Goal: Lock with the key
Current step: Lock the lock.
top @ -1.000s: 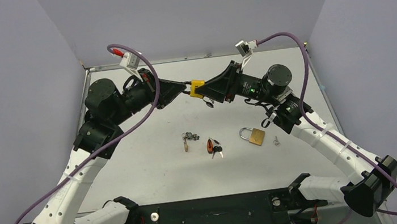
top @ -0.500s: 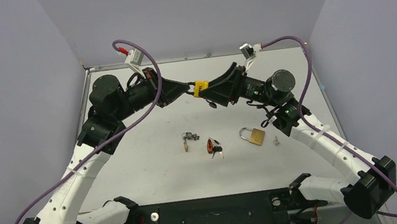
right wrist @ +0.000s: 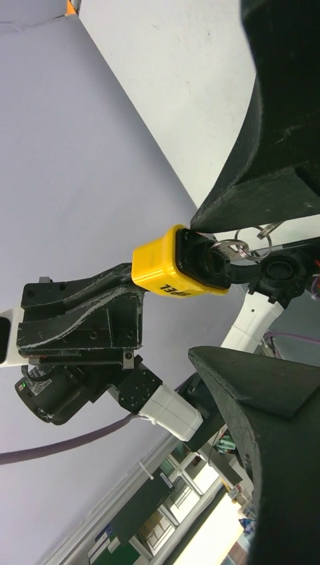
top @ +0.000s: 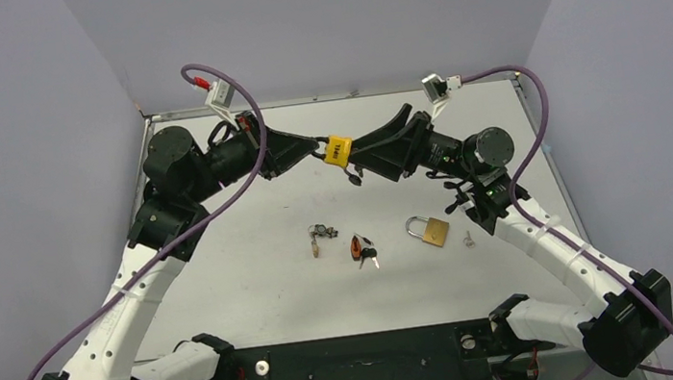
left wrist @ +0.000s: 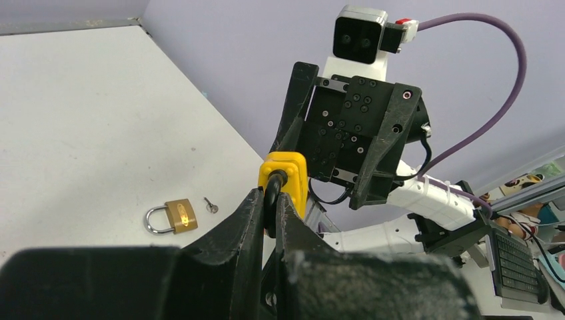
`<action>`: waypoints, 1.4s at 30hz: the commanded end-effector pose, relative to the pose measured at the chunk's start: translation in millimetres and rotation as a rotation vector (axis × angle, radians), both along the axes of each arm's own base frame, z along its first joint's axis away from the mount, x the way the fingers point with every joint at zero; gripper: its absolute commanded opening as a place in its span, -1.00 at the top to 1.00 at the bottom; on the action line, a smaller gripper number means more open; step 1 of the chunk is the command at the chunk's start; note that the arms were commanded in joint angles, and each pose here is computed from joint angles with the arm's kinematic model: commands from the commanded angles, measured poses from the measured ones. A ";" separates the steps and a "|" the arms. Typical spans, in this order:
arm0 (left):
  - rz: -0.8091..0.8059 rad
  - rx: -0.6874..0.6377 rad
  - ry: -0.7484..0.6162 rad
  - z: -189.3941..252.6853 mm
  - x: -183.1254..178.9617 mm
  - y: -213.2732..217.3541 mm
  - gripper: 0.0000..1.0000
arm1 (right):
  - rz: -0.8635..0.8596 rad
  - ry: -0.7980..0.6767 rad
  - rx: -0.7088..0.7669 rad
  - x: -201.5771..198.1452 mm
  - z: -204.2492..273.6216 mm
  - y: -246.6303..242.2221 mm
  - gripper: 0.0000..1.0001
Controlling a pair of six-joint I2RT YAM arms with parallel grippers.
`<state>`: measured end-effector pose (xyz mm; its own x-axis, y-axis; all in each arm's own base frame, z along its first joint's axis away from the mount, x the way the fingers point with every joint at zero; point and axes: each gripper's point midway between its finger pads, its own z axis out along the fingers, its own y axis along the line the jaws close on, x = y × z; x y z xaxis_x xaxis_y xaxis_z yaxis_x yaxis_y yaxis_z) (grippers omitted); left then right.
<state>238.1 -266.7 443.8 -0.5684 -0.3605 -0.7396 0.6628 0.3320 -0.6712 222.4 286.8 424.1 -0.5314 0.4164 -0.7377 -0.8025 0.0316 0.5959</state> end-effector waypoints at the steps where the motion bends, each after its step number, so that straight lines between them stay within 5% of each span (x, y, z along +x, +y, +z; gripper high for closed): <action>1: -0.021 -0.142 -0.192 66.3 -23.1 12.6 1.00 | 0.022 -0.122 0.074 -20.3 28.5 -11.8 -0.15; 17: -0.036 -0.158 -0.235 83.5 -32.5 15.9 1.00 | -0.009 -0.105 0.004 -12.2 10.1 -9.2 0.02; 29: -0.039 -0.146 -0.217 79.5 -27.1 12.4 1.00 | -0.041 -0.118 -0.049 -9.7 3.1 -8.9 0.53; 34: -0.027 -0.130 -0.204 74.4 -23.8 12.6 1.00 | -0.047 -0.117 -0.048 -7.9 3.7 -9.0 1.00; 42: -0.001 -0.122 -0.187 71.1 -16.6 18.8 1.00 | -0.057 -0.116 -0.071 -6.4 -4.8 -9.3 1.00</action>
<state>231.0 -259.3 472.9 -0.5231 -0.3991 -0.7530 0.7120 0.2809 -0.6435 220.2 282.8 403.8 -0.4932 0.3618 -0.7911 -0.8213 0.1061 0.5605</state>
